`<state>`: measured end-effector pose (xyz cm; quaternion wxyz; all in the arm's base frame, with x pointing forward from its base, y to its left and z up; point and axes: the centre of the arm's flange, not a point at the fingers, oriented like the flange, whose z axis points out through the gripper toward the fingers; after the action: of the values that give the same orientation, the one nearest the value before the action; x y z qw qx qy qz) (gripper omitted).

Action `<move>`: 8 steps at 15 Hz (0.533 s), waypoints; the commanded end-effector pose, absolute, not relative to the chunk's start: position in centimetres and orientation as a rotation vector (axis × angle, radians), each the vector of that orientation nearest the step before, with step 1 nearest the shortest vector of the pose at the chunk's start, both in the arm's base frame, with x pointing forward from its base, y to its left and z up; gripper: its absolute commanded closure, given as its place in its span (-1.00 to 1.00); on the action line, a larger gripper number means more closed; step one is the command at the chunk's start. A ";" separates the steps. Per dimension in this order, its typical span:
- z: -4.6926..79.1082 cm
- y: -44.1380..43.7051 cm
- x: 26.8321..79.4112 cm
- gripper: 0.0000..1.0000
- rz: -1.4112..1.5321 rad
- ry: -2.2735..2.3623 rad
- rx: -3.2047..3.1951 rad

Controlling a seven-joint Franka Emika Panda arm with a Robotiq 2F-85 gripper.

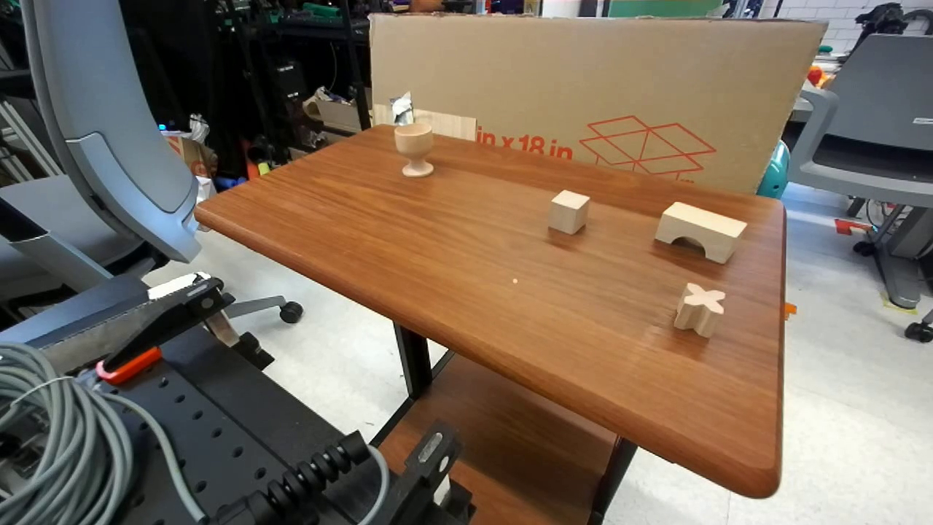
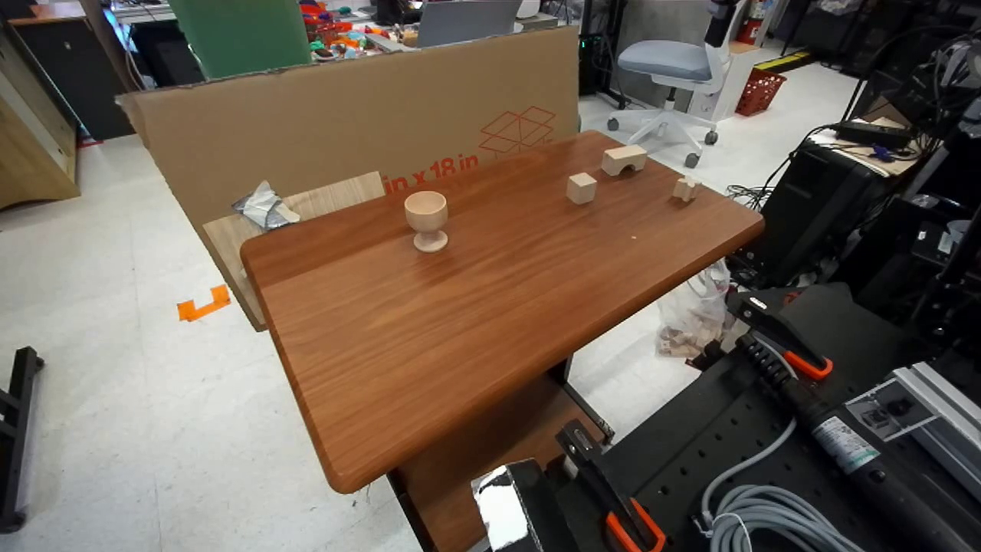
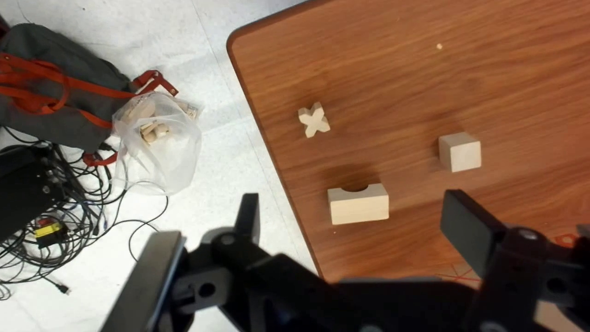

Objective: Move the rectangular block forward to the middle of the table

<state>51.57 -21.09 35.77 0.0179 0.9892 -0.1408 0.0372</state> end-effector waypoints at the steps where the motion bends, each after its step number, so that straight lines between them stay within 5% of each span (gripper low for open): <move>1: 32.3 -24.2 55.8 -1.00 0.095 -0.378 3.075; 8: 25.7 -23.7 59.5 -1.00 -0.029 -0.309 3.102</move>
<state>56.83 -23.22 27.50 0.0280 0.9940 -0.1054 -0.0077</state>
